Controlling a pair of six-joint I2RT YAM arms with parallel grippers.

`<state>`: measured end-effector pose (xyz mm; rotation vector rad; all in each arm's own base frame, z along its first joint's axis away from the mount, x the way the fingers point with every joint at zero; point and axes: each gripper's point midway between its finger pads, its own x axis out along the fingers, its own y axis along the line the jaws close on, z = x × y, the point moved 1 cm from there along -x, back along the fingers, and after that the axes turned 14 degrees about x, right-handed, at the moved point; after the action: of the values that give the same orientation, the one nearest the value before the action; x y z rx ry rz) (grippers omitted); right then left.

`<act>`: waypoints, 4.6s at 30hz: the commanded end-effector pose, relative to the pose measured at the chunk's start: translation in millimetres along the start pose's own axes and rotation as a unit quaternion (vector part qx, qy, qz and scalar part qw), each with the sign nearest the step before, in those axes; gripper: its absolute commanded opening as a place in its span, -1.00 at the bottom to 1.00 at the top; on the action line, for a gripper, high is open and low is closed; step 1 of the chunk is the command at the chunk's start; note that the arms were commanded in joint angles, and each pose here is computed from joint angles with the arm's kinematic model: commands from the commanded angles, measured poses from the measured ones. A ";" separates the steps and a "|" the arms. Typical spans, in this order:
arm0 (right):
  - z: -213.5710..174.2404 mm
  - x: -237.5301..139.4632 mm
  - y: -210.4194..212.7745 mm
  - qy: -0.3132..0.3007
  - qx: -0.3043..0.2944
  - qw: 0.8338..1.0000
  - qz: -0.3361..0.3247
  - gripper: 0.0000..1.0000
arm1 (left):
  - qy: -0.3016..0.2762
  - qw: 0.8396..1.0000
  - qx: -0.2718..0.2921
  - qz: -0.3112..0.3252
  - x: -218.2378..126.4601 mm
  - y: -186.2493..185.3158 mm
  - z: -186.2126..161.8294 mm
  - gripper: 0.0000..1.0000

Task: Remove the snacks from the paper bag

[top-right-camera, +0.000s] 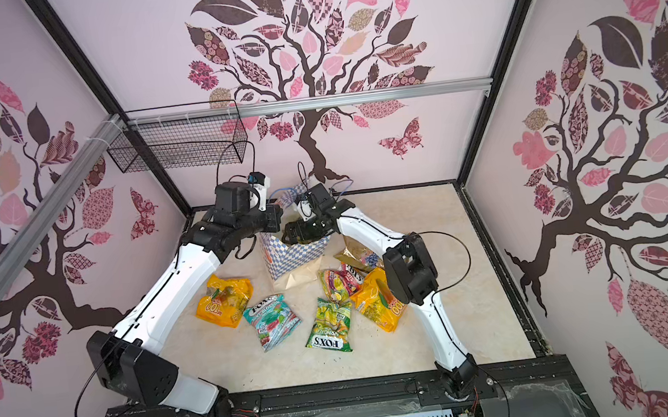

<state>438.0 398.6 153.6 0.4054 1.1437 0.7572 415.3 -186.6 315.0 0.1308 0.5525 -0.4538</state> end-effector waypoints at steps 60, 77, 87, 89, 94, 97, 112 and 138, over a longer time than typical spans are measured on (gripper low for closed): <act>-3.8 32.3 -105.2 -0.104 -0.021 0.939 -0.326 0.99 | -0.019 0.998 -0.061 -0.004 -6.8 16.6 -2.5 -1.00; 73.6 -17.7 -45.2 -0.215 -0.045 0.939 -0.264 0.99 | -0.009 0.997 -0.071 -0.024 2.5 10.7 -7.6 -1.00; 74.5 8.8 -130.9 -0.182 -0.076 0.901 -0.388 0.99 | -0.013 0.997 -0.069 -0.024 -0.4 10.6 -5.6 -1.00; 64.5 24.6 -137.0 -0.153 -0.077 0.911 -0.376 0.99 | -0.013 0.997 -0.069 -0.024 -0.4 10.5 -5.7 -1.00; 43.7 50.0 -145.2 -0.109 -0.067 0.929 -0.346 0.99 | -0.011 0.997 -0.068 -0.022 0.7 11.2 -7.2 -1.00; 31.9 58.6 -150.5 -0.086 -0.061 0.934 -0.341 0.99 | -0.011 0.997 -0.068 -0.022 0.8 11.3 -7.5 -1.00; 20.1 50.0 -132.1 -0.050 -0.050 0.949 -0.308 -0.08 | -0.008 0.997 -0.068 -0.019 2.9 12.4 -9.1 -1.00; 90.3 -98.4 34.0 -0.205 -0.070 0.966 -0.143 -1.00 | -0.004 0.998 -0.067 -0.010 5.2 15.3 -11.7 -1.00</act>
<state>498.3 362.9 208.6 0.1952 0.8462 0.4256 419.2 -174.3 313.4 -0.0119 0.5575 -0.4476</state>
